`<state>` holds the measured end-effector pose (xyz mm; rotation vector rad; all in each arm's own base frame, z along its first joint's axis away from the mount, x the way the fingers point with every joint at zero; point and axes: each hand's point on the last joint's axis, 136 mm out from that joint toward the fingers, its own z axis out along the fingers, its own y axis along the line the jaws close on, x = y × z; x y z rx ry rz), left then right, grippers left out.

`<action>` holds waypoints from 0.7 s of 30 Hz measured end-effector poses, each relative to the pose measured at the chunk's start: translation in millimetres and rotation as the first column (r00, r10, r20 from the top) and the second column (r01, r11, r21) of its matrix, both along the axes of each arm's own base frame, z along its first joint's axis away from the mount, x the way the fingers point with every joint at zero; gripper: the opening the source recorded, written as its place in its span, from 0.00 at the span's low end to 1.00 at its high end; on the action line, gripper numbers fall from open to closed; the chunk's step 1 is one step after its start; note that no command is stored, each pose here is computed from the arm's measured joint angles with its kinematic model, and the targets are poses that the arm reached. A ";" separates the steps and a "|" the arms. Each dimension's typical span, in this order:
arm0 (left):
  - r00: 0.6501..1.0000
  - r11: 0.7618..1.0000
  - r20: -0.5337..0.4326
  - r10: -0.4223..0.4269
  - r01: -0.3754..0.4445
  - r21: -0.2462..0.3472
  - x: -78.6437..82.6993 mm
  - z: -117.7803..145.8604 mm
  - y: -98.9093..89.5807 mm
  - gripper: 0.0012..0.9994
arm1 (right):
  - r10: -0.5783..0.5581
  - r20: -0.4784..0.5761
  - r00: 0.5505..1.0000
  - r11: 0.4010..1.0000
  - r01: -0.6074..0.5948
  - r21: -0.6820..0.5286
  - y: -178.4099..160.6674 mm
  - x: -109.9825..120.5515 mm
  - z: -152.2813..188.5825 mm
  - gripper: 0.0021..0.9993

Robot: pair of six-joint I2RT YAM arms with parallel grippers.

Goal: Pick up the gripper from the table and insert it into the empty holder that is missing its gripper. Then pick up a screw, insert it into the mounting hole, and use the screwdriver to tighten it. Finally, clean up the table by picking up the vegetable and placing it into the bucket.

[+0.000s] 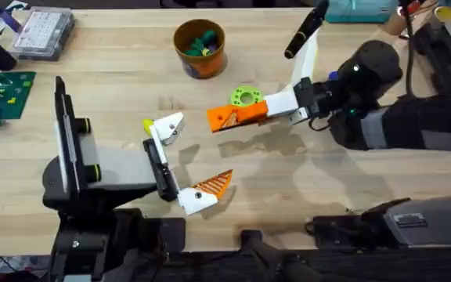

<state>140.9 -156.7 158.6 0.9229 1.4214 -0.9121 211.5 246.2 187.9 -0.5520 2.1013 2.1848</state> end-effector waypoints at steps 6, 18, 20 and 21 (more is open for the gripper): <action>1.000 1.000 0.000 0.000 0.000 0.000 0.0 0.0 0.0 0.99 | 0.003 -0.102 0.995 1.000 -0.005 -0.019 -1.1 -3.6 -8.2 0.01; 1.000 1.000 0.000 0.000 0.000 0.000 0.0 0.0 0.0 0.99 | 0.003 -0.172 0.985 0.999 -0.010 -0.037 -0.6 -4.4 -14.7 0.01; 1.000 1.000 0.000 0.000 0.000 0.000 0.0 0.0 0.0 0.99 | 0.007 -0.172 0.985 0.999 -0.013 -0.037 0.6 -5.4 -14.6 0.01; 1.000 1.000 0.000 0.000 0.000 0.000 0.1 0.0 0.0 0.99 | 0.010 -0.172 0.985 0.999 -0.017 -0.037 1.7 -6.4 -14.6 0.01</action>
